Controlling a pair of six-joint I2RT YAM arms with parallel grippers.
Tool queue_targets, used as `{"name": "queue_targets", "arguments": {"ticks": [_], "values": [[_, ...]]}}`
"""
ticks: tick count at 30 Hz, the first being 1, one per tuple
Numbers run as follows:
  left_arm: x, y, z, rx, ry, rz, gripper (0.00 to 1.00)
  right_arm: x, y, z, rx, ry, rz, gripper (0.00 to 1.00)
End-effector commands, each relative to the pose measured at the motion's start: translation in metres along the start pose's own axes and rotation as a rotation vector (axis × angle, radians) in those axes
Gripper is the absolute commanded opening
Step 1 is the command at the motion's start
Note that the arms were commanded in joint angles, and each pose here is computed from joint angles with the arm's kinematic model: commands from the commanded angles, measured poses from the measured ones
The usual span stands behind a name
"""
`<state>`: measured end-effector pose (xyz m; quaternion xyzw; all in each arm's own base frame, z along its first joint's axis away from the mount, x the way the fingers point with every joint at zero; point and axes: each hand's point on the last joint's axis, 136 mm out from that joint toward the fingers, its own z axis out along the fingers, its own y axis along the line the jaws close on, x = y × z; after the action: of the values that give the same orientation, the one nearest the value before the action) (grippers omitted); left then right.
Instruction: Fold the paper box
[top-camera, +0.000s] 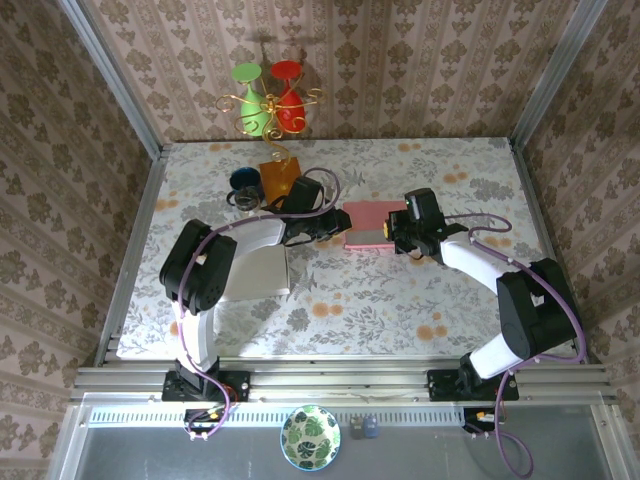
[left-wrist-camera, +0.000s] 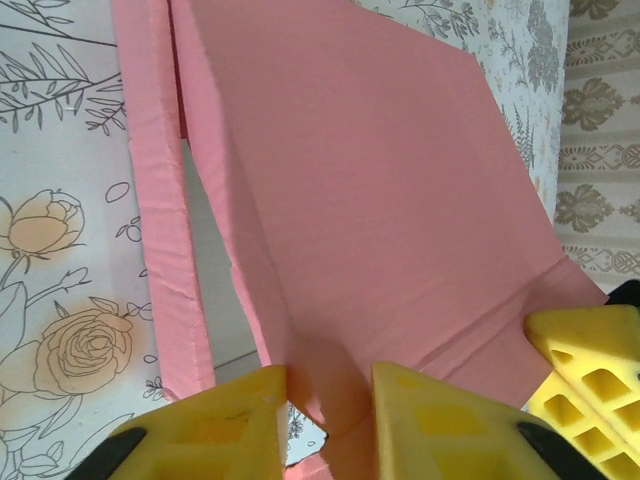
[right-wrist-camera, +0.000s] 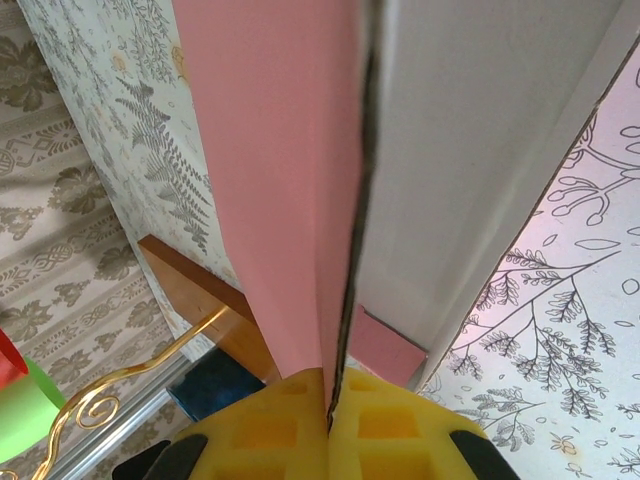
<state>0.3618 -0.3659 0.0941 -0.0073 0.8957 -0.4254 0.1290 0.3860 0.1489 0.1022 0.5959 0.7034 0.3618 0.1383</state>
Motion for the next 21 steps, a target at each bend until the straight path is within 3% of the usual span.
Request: {"name": "queue_targets", "arguments": {"ticks": [1, 6, 16, 21], "values": [[0.003, 0.008, 0.003, -0.001, 0.010, -0.014, 0.24, -0.003, -0.018, 0.006, 0.045, 0.009, -0.015, 0.00], [0.008, 0.018, 0.002, -0.038, 0.019, -0.003, 0.23, -0.005, -0.029, 0.006, 0.068, 0.003, -0.031, 0.00], [0.017, 0.036, -0.006, -0.159, 0.062, 0.059, 0.34, -0.013, -0.053, 0.013, 0.116, -0.001, -0.050, 0.00], [0.013, 0.032, -0.009, -0.154, 0.042, 0.080, 0.38, -0.013, -0.058, 0.015, 0.129, 0.004, -0.055, 0.00]]}}
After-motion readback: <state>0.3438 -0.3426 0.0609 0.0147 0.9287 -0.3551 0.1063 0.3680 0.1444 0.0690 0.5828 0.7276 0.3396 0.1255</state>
